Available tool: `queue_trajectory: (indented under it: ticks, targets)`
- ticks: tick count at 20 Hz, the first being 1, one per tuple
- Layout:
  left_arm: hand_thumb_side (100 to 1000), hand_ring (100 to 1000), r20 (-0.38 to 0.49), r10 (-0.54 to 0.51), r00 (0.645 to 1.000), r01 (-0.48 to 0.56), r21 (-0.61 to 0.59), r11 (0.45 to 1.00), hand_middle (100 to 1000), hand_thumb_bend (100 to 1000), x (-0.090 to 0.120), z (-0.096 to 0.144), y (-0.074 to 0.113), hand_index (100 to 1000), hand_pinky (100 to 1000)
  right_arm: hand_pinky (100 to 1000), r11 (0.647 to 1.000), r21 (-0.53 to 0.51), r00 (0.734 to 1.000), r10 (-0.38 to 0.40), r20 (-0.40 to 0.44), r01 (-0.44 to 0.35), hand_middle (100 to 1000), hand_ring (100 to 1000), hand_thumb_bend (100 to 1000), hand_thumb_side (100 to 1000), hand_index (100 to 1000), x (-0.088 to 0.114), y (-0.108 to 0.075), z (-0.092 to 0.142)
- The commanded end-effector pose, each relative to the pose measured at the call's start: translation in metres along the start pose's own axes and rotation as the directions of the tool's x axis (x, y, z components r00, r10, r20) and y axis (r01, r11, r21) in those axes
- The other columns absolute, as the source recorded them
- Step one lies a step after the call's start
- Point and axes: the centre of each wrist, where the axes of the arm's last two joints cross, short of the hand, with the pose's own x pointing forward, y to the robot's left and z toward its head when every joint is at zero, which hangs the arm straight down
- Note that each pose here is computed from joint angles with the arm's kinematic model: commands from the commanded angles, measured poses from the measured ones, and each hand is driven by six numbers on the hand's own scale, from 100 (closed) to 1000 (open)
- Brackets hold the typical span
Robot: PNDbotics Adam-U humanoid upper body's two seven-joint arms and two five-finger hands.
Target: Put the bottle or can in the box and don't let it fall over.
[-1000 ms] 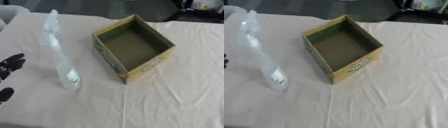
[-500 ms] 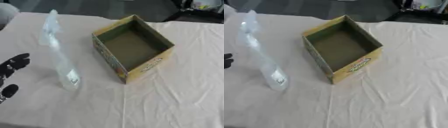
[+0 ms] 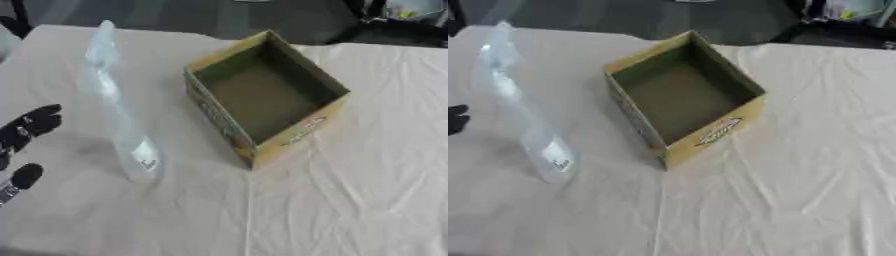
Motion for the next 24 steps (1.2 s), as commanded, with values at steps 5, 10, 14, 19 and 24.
queue_trajectory:
  ticks: [5, 10, 14, 19, 24]
  targets:
    - [803, 1000, 0.034, -0.007, 0.999, 0.009, -0.052, 0.999, 1000, 405, 0.005, -0.016, 0.015, 912, 1000, 891, 0.998, -0.048, 0.996, -0.040, 0.079, 0.044, 1000, 977, 100, 527, 900, 0.003, 0.003, -0.005]
    - [792, 1000, 0.052, -0.004, 0.999, 0.008, -0.064, 0.998, 1000, 387, 0.007, -0.021, 0.019, 912, 1000, 891, 0.998, -0.045, 0.996, -0.040, 0.077, 0.044, 1000, 977, 100, 526, 900, 0.002, 0.004, -0.005]
    - [783, 1000, 0.071, -0.007, 0.997, 0.011, -0.064, 0.998, 1000, 371, 0.010, -0.026, 0.020, 907, 1000, 892, 0.998, -0.042, 0.996, -0.040, 0.075, 0.043, 1000, 978, 100, 526, 900, 0.002, 0.005, -0.005]
    - [777, 1000, 0.096, -0.002, 0.995, 0.010, -0.076, 0.997, 1000, 355, 0.014, -0.032, 0.021, 899, 1000, 893, 0.998, -0.038, 0.997, -0.039, 0.072, 0.042, 1000, 978, 100, 526, 900, 0.002, 0.006, -0.004]
    - [780, 1000, 0.103, -0.007, 0.995, 0.016, -0.084, 0.996, 1000, 344, 0.016, -0.037, 0.024, 899, 1000, 893, 0.998, -0.036, 0.997, -0.041, 0.071, 0.044, 1000, 979, 100, 526, 901, 0.002, 0.007, -0.004]
